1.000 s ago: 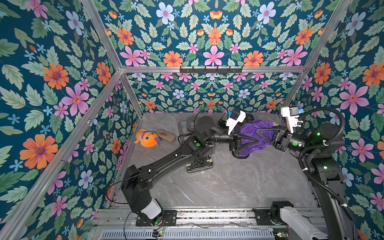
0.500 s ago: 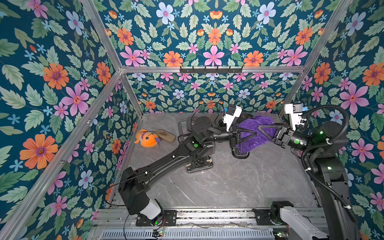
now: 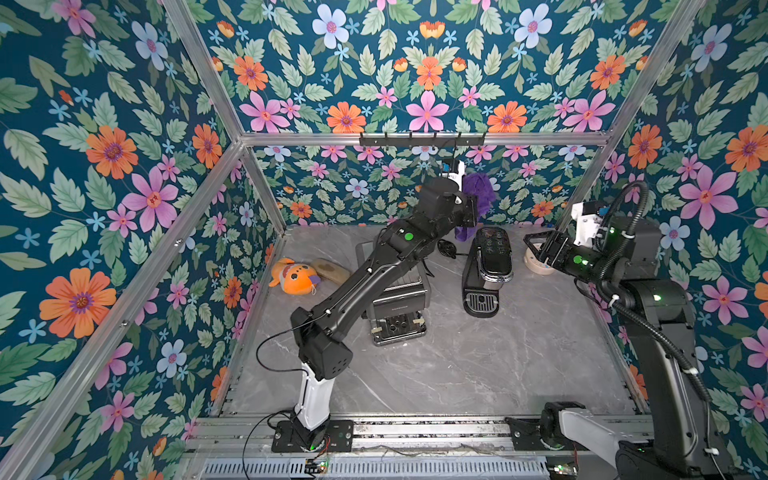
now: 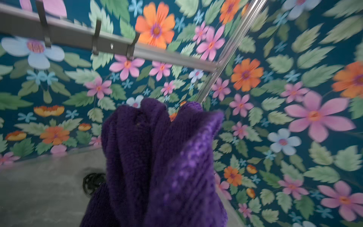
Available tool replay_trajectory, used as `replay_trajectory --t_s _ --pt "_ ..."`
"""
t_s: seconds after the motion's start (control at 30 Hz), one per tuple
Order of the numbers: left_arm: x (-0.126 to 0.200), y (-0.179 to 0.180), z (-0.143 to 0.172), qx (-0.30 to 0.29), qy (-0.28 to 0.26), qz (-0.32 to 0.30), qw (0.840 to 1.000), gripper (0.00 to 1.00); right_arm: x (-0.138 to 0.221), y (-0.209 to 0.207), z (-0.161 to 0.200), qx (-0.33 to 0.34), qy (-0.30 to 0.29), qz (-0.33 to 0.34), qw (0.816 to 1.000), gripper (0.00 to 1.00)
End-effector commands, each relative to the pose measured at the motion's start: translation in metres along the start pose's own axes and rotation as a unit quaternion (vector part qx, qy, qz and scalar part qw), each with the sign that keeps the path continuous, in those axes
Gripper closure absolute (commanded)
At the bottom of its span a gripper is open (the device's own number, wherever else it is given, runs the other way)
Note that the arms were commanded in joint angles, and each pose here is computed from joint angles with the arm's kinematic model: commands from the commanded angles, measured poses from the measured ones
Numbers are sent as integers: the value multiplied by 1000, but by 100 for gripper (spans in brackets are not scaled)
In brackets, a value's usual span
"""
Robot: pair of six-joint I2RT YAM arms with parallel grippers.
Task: Wipe the surface of a coffee machine
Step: Adjust the cleaning item, then wipe the dirt from the surface of the coffee machine.
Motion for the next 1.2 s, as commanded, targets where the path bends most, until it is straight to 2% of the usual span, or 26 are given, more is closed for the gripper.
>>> replay_trajectory --t_s 0.0,0.2,0.37,0.5,0.73,0.87,1.17 --pt "-16 28 19 13 44 -40 998 100 -19 -7 -2 10 14 3 1000 46" --pt "-58 36 58 43 88 -9 995 100 -63 -24 1 -3 57 -2 998 65" --pt "-84 34 89 78 125 18 989 100 -91 -29 15 0 102 5 995 67" --pt "-91 32 104 102 146 18 984 100 -107 -32 29 14 125 18 992 67" --pt "-74 32 94 110 124 -3 986 100 -116 -40 38 11 145 26 989 64" --pt "-65 29 87 127 108 -17 986 100 -112 -38 36 16 139 29 990 60" --pt "-61 12 103 177 101 -19 979 100 -87 -35 33 44 122 59 990 51"
Point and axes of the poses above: each gripper's point midway between its finger pads, its own x axis back along the fingers, its own y axis along the line the jaws close on, z = x × y, the point moved 6 cm from there along x, back along the fingers, and after that the axes turned 10 degrees about -x, right-handed, at the moved point
